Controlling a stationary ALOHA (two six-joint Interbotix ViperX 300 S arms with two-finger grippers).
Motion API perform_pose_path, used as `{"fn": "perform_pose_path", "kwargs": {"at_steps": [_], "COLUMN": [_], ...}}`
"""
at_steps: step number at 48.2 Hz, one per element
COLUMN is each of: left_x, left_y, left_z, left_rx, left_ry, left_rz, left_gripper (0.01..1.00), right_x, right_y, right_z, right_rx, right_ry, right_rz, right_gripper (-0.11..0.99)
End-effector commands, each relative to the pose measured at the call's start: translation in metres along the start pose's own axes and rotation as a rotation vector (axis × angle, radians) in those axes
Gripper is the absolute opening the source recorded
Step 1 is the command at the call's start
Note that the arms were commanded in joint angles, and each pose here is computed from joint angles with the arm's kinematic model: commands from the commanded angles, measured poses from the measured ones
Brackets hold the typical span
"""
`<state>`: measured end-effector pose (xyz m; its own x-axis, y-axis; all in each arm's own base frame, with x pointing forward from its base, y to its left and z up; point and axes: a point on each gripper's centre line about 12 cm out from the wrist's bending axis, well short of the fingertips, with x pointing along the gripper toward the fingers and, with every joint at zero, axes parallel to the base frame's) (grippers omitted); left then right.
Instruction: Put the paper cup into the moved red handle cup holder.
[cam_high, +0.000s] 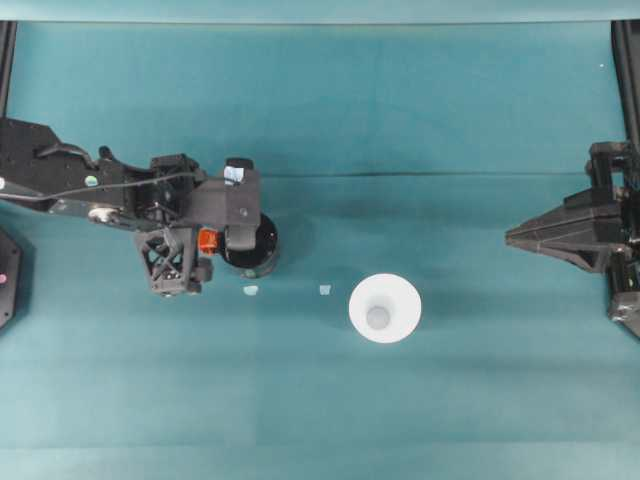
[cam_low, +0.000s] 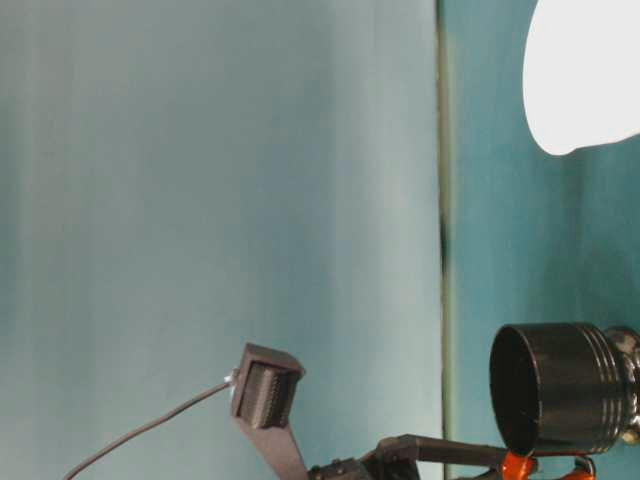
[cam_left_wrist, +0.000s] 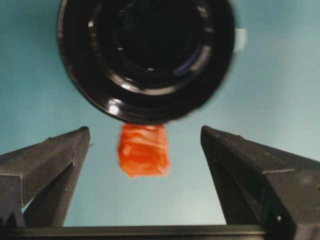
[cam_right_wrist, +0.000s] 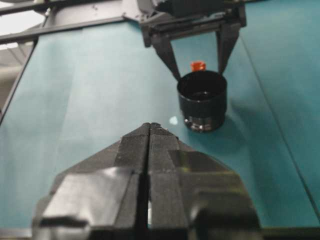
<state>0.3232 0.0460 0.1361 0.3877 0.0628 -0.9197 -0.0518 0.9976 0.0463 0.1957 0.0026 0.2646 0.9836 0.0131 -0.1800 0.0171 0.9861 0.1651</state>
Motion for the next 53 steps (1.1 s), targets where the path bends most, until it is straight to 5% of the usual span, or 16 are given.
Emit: {"fn": "perform_pose_path", "kwargs": {"at_steps": [1,31,37,45,53], "left_x": [-0.001,-0.001,0.000,0.001,0.000], "left_y": [0.0016,0.0016,0.0014,0.0006,0.0002], "left_z": [0.004,0.004,0.002,-0.005,-0.009], "left_rx": [0.000,0.000,0.001,0.009,0.045], "left_ry": [-0.021,-0.023,-0.018,-0.003,0.002], "left_rz": [0.005,0.005,0.004,0.003,0.002], "left_gripper": [0.985,0.927,0.762,0.289,0.269], "right_x": [0.001,0.001,0.001,0.001,0.001], "right_y": [0.0013,0.0009,0.0009,0.0008,0.0008], "right_z": [0.008,0.007,0.007,0.007,0.007], "right_rx": [0.011,0.011,0.011,0.009,0.009], "right_ry": [-0.018,-0.017,-0.017,-0.015,-0.015], "right_rz": [0.003,0.001,0.001,0.001,0.001], "right_gripper": [-0.11,-0.11,-0.11,-0.11,-0.11]}}
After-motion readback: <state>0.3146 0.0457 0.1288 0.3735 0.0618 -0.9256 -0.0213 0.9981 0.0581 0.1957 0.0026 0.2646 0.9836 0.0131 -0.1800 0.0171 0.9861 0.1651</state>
